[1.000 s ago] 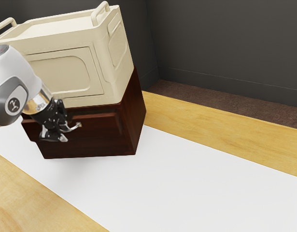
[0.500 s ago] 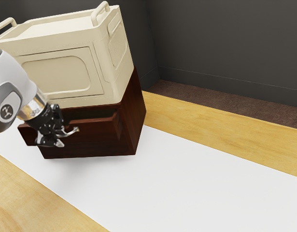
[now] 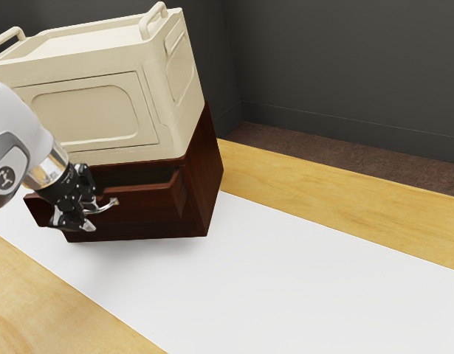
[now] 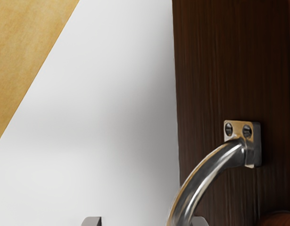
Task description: Pull the drawer handle with one arm to open the drawer
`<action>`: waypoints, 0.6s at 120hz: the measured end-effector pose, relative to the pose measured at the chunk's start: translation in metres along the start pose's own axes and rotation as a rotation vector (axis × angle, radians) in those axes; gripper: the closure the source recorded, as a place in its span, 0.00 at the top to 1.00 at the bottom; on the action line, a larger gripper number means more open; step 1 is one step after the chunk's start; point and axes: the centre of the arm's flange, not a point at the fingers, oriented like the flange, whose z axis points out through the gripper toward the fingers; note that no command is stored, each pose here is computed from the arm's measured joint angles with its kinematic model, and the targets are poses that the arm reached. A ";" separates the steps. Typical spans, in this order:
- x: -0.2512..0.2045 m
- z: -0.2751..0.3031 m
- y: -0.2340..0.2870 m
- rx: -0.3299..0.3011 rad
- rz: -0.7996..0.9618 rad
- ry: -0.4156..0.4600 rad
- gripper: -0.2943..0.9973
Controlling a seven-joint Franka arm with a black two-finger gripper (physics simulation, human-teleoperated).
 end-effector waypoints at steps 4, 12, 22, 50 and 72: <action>0.000 0.000 -0.002 0.000 0.000 -0.001 0.39; 0.001 -0.001 -0.006 -0.004 0.001 -0.003 0.40; 0.001 -0.002 -0.009 -0.007 0.004 -0.004 0.40; -0.001 -0.004 -0.017 -0.015 0.013 -0.010 0.41; 0.001 -0.008 -0.027 -0.022 0.014 -0.012 0.41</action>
